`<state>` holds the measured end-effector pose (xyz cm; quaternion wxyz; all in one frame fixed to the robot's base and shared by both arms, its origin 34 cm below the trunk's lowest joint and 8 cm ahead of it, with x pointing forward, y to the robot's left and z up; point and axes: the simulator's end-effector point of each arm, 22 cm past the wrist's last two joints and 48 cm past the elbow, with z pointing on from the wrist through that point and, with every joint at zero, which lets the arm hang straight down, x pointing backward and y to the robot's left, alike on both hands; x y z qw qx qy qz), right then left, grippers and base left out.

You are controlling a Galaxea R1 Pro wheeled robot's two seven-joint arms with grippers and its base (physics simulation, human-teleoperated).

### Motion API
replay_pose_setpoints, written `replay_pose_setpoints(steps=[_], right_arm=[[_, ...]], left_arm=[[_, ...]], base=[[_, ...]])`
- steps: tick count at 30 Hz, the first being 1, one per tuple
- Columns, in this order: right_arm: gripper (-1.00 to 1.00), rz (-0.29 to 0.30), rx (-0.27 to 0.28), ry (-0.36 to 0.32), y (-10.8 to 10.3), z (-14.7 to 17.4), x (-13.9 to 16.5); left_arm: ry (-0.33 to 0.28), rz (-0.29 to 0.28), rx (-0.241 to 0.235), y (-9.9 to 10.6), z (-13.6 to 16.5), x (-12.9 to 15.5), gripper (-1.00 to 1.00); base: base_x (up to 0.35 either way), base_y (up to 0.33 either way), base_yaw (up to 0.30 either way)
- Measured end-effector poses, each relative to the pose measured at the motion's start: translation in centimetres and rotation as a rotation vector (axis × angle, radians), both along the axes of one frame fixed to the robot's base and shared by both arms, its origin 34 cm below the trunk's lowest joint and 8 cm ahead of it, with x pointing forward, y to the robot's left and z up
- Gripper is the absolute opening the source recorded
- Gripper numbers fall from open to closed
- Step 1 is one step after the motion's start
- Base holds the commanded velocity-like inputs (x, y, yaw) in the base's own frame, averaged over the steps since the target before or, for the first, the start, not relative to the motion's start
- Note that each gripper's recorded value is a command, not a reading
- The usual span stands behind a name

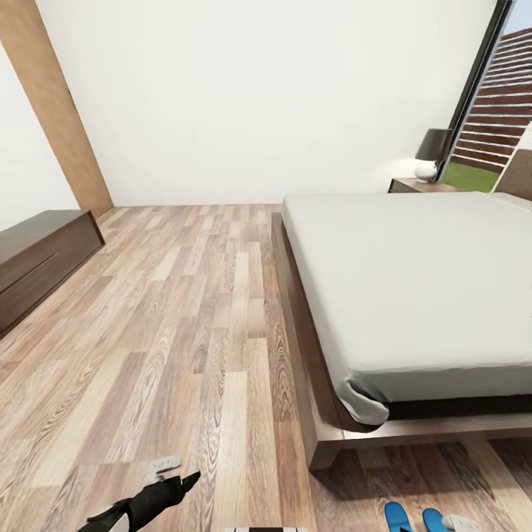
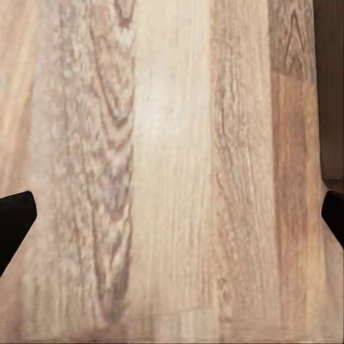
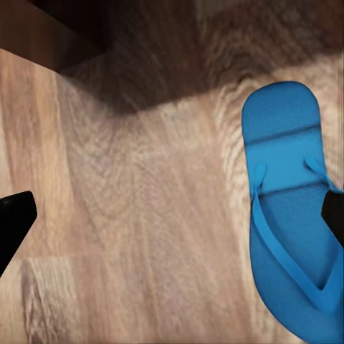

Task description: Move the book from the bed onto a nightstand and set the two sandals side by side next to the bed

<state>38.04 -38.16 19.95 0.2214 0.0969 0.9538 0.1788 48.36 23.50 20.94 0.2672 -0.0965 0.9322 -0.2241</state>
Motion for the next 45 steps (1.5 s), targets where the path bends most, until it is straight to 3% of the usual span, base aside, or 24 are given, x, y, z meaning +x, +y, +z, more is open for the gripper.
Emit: replay_pose_setpoints(steps=[5,13,41,45], right_arm=[[1.0,-0.004,-0.004,-0.017,0.0,0.5,0.4],[1.0,-0.011,-0.004,-0.049,-0.2,1.8,1.4],[1.0,-0.008,-0.005,-0.042,-0.2,7.9,2.8],[1.0,-0.009,-0.005,-0.041,-0.2,8.8,3.0]], left_arm=[[-0.002,-0.03,0.066,0.2,-0.8,-1.7,1.0],[-0.015,-0.032,0.089,0.7,-0.2,-2.1,1.0],[0.001,-0.038,0.086,0.2,5.7,-1.2,1.0],[0.001,-0.039,0.074,-0.7,6.6,-1.0,1.0]], base=[[0.0,0.0,0.0],[0.0,0.0,0.0],[0.0,0.0,0.0],[0.0,0.0,0.0]])
